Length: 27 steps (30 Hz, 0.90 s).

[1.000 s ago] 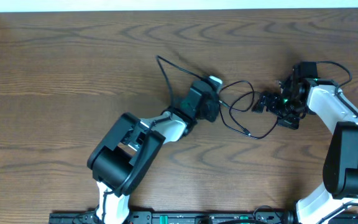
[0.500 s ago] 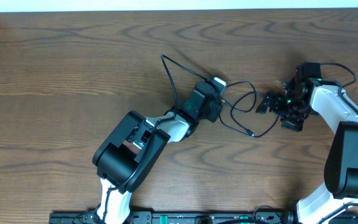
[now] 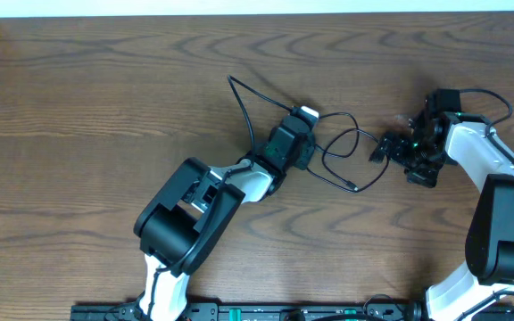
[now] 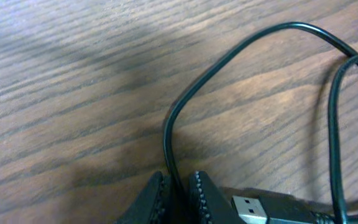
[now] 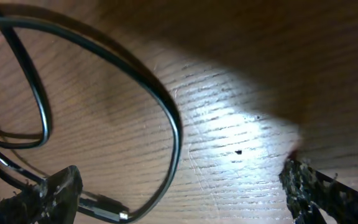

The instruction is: Untangle cables

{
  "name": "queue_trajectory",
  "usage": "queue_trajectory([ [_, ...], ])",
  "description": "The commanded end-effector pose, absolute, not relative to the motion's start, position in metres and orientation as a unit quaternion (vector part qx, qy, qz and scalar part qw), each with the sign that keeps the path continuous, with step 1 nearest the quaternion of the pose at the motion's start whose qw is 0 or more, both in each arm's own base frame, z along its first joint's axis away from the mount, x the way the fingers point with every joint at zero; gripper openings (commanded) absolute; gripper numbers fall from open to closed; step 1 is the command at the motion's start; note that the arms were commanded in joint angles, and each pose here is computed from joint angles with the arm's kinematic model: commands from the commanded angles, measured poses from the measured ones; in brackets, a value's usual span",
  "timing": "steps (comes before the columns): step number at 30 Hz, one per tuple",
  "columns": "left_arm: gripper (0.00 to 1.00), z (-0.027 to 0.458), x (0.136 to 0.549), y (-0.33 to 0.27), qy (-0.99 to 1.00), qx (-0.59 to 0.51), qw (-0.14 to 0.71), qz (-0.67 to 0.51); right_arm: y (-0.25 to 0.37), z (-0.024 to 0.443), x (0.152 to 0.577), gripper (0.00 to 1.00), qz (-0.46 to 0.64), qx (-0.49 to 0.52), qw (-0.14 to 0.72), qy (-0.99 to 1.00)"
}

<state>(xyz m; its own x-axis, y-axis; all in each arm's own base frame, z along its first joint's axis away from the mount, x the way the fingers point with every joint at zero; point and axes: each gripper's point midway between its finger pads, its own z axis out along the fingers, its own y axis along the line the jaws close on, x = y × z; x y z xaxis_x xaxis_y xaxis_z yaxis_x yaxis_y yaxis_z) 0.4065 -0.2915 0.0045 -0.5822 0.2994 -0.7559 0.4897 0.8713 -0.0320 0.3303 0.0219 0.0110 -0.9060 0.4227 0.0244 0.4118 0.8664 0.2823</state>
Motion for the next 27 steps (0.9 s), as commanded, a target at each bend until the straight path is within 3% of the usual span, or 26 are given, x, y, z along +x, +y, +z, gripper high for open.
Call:
queue_trajectory([
  [1, 0.14, 0.022, 0.403, -0.295, 0.876, 0.228, 0.402, -0.139, 0.017, 0.004, 0.327, 0.99, 0.133, 0.220, 0.015, 0.966],
  [9, 0.14, 0.063, 0.415, -0.290, 0.860, 0.203, 0.448, -0.133, 0.017, 0.004, 0.330, 0.99, 0.135, 0.214, 0.022, 0.967],
  [18, 0.13, 0.040, 0.423, -0.260, 0.875, 0.203, 0.435, -0.059, 0.023, 0.006, 0.332, 0.99, 0.154, 0.212, 0.022, 0.965],
  [27, 0.13, 0.018, 0.430, -0.242, 0.891, 0.189, 0.406, -0.077, 0.028, 0.007, 0.333, 0.99, 0.167, 0.209, 0.022, 0.963],
])
